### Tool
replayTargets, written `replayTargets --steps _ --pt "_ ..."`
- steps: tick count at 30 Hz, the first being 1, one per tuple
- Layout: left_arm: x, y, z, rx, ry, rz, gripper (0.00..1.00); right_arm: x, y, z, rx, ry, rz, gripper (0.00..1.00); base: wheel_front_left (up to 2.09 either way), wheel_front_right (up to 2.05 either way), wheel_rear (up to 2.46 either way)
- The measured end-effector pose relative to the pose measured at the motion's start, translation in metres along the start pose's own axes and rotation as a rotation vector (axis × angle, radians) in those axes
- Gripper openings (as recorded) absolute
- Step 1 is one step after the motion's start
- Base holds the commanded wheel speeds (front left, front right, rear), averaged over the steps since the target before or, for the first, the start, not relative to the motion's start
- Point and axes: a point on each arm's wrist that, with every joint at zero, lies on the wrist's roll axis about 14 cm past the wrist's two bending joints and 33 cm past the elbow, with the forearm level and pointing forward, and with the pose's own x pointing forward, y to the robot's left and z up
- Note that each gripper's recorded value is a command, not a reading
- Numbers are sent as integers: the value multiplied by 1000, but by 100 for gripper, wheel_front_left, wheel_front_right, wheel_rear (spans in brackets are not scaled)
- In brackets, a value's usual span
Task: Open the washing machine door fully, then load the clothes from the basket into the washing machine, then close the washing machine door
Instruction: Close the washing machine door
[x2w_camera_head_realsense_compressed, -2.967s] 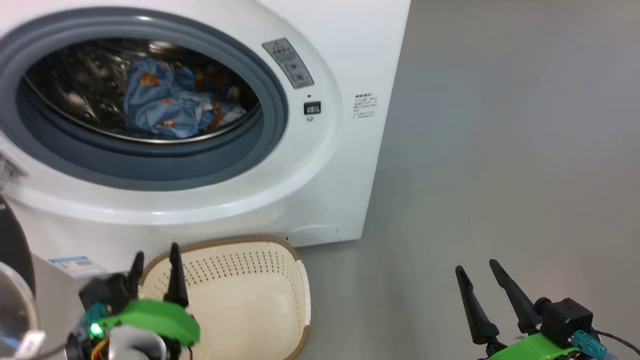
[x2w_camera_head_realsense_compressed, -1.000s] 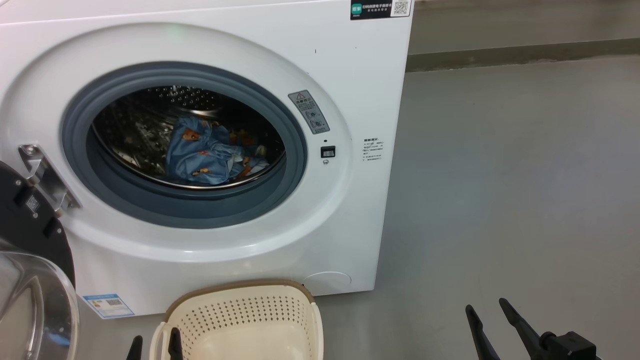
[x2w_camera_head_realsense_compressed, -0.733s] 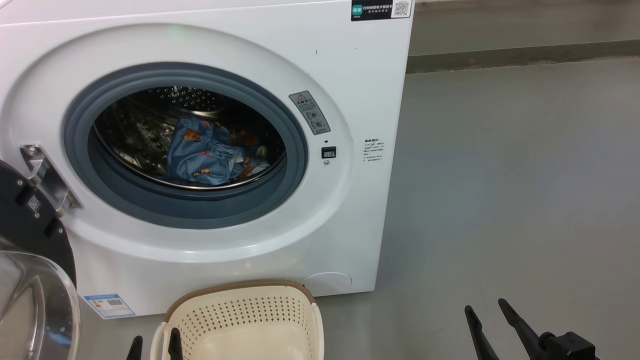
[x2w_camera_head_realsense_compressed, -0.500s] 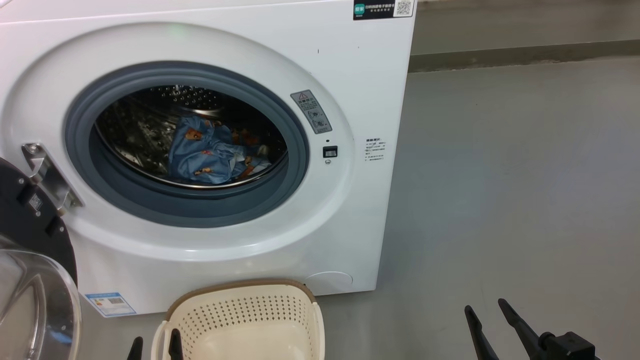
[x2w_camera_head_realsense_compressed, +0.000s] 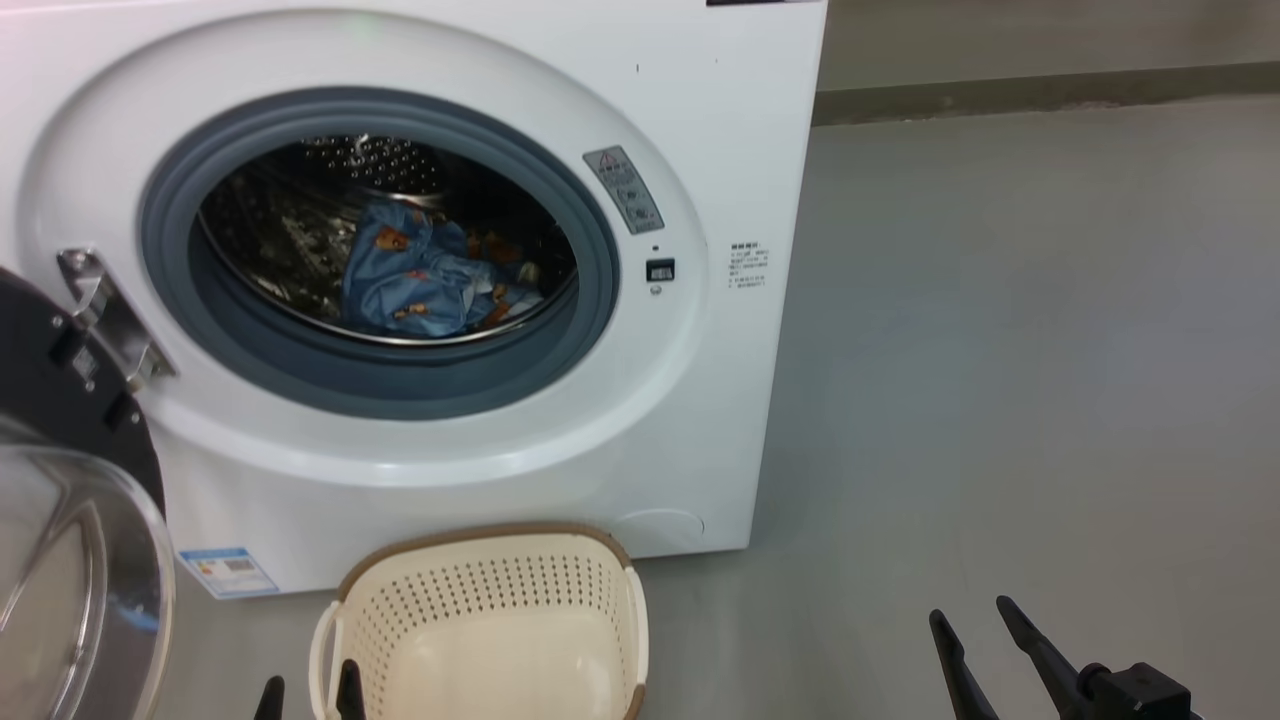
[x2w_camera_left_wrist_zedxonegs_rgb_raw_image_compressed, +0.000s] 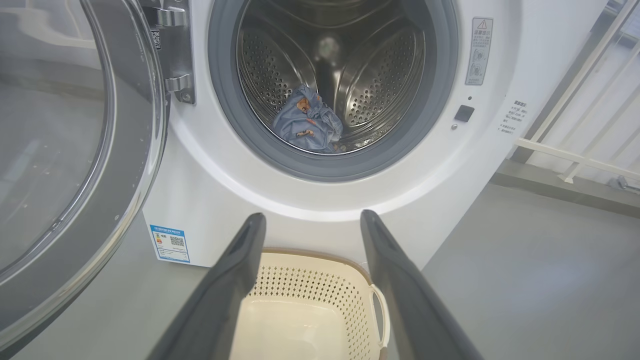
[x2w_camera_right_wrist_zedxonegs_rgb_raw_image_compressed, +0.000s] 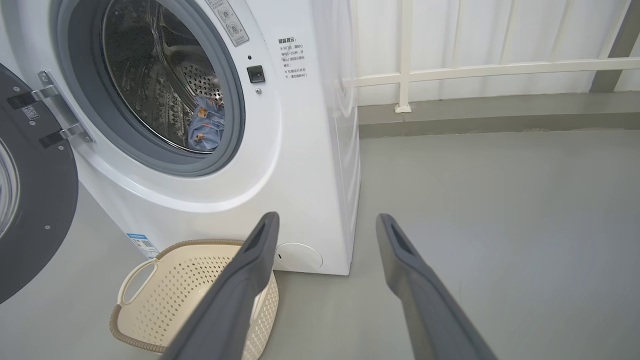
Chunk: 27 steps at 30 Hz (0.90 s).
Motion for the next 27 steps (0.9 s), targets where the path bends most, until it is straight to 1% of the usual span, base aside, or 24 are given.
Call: replayTargets --steps 6,11,15,27 --pt "0 1 -3 1 11 5 100 1 0 -3 1 9 0 100 -157 157 0" --pt "0 1 -5 0 16 7 100 2 0 -4 2 14 1 100 -99 99 0" --pt "1 2 -6 1 20 9 100 2 0 -5 3 17 1 100 -37 37 0" --pt "-1 3 -5 0 15 13 100 3 2 -4 3 13 7 100 0 0 0"
